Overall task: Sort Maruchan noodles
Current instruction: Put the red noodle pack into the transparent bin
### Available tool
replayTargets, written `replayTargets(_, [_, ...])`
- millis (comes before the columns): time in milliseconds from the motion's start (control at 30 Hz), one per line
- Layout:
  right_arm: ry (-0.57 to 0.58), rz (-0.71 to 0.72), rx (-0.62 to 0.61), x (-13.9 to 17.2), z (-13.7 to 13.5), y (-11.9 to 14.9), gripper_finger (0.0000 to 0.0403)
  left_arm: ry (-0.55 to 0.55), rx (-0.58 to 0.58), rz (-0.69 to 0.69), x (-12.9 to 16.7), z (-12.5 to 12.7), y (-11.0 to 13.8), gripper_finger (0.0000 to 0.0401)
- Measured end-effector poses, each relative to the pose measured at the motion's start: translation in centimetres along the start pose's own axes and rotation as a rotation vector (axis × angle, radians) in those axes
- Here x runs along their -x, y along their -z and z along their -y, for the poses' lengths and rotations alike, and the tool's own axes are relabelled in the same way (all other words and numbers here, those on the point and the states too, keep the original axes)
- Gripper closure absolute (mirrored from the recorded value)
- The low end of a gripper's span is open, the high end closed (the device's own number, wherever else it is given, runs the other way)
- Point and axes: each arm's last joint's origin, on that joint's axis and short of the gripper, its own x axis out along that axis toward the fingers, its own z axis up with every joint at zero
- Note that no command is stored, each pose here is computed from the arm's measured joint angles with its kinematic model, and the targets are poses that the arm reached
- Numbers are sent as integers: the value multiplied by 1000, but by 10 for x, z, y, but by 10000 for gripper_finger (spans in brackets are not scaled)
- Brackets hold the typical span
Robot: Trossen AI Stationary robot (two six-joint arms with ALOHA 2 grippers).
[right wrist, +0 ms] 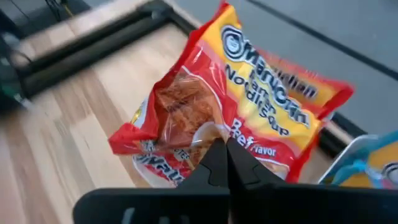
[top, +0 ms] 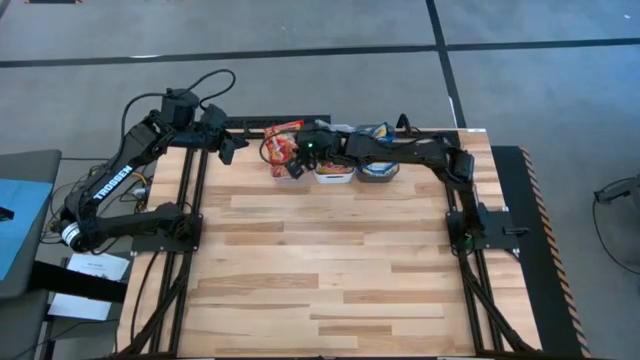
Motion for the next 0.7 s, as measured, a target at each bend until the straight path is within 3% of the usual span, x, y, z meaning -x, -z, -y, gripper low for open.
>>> replayTargets(400, [0,-68,20,-31,-6,27,399,-17,-27,-2,0,0,0,283])
replayTargets(700, [-81,-31,-3,-32,-5,20,330,-18,-31,-2,0,-1,0,283])
